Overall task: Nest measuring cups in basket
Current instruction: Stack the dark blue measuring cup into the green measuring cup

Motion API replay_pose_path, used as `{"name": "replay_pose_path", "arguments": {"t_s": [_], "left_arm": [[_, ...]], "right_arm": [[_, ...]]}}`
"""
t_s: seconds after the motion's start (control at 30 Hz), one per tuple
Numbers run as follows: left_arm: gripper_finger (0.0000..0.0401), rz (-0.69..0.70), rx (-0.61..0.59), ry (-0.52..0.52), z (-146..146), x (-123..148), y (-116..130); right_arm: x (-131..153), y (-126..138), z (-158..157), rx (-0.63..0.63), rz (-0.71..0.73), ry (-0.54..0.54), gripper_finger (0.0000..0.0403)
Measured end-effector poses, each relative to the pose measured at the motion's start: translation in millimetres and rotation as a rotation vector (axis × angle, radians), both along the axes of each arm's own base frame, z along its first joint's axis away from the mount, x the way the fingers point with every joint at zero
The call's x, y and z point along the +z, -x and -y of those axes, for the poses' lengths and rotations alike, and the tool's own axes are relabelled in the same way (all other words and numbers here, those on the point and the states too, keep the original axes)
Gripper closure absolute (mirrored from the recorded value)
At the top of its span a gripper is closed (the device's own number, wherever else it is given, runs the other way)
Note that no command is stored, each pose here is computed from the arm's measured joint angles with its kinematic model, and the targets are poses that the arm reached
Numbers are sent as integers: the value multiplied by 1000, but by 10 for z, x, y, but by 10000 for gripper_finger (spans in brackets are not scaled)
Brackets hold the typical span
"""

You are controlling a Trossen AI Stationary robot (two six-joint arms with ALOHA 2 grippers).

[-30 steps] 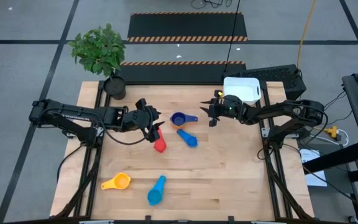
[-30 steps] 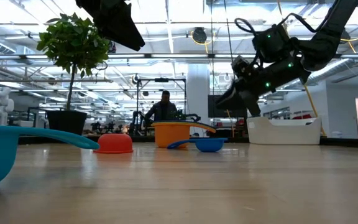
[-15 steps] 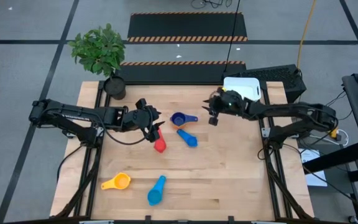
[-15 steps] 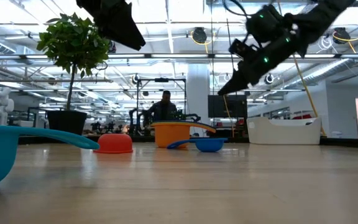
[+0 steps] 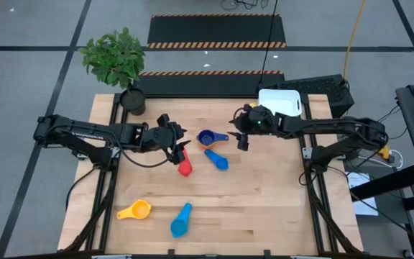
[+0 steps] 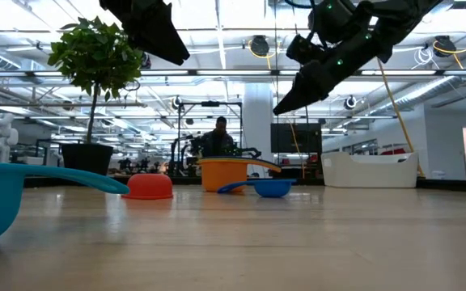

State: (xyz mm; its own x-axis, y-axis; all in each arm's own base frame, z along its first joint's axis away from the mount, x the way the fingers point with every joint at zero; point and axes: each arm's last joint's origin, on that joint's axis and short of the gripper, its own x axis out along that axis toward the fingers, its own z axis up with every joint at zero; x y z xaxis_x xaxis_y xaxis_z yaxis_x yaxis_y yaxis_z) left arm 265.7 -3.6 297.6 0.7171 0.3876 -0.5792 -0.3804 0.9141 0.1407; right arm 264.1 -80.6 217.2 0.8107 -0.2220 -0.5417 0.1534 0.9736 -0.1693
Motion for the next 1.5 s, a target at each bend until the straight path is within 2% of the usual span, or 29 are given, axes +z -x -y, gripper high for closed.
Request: {"name": "replay_pose_path", "arguments": {"t_s": [0.2,0.37,0.53,0.73,1.03,1.33,1.5], "left_arm": [[199,0,0,0,0,0,0],[199,-2,-2,-3,0,0,0],[199,-2,-3,-4,0,0,0],[199,-4,-3,-3,0,-2,1],[199,-4,-4,-4,0,-2,1],[199,-5,-5,-6,0,-1,1],[199,-6,-5,-6,-1,-2,2]], "right_arm": [[-158,-121,8,90,-2,-61,186],[-221,-247,49,87,-48,-82,179],[-303,-387,38,65,-74,-84,132],[-447,-403,49,46,-140,-97,77],[-505,-420,50,67,-161,-78,79],[-757,-486,101,94,-219,-51,80],[-779,-472,155,82,-225,-49,82]]}}
